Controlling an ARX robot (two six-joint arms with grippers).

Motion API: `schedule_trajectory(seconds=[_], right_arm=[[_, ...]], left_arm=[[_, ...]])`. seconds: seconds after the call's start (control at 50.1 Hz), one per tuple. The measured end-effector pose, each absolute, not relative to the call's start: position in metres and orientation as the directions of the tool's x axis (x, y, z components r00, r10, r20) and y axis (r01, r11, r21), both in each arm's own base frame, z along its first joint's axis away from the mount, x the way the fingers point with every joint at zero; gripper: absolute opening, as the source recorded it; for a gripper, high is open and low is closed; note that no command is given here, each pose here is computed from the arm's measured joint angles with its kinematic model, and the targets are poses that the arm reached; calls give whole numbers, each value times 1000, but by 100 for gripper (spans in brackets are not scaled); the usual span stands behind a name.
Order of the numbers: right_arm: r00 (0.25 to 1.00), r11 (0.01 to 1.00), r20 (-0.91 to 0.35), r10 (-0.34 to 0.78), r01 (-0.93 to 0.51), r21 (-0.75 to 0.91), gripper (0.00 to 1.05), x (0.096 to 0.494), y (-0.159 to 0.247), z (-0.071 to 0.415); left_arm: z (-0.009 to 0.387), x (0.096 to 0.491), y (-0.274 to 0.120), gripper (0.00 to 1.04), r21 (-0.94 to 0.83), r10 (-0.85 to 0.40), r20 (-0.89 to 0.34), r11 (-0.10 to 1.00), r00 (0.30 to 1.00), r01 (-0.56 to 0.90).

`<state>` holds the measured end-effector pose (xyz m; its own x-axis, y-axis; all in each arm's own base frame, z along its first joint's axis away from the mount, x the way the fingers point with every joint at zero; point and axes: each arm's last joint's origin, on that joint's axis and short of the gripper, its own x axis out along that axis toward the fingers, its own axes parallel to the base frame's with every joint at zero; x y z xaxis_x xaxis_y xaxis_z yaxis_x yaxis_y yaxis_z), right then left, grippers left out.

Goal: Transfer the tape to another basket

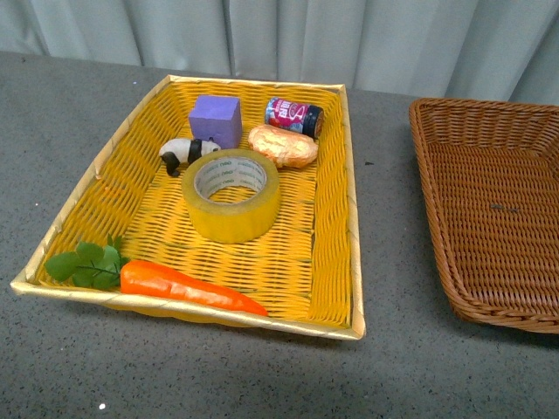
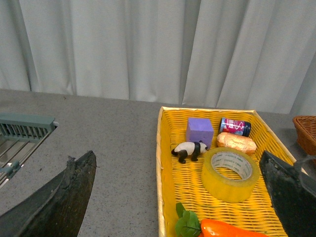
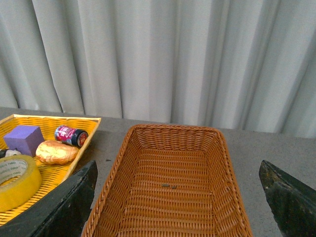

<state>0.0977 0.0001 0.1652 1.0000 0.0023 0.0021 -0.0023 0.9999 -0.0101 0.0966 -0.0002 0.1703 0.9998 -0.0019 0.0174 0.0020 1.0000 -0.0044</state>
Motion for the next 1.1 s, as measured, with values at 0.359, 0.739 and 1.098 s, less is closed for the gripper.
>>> schedule_trajectory(seconds=[0.359,0.739,1.098], right_arm=[[1000,1000,2,2,-2,-10,96,98,0,165],[1000,1000,2,2,-2,-10,96,98,0,165],[1000,1000,2,2,-2,-10,96,98,0,165]], left_arm=[[170,97,0,98,-4,-2,17,1000,1000,2],[170,97,0,98,-4,-2,17,1000,1000,2],[170,97,0,98,-4,-2,17,1000,1000,2]])
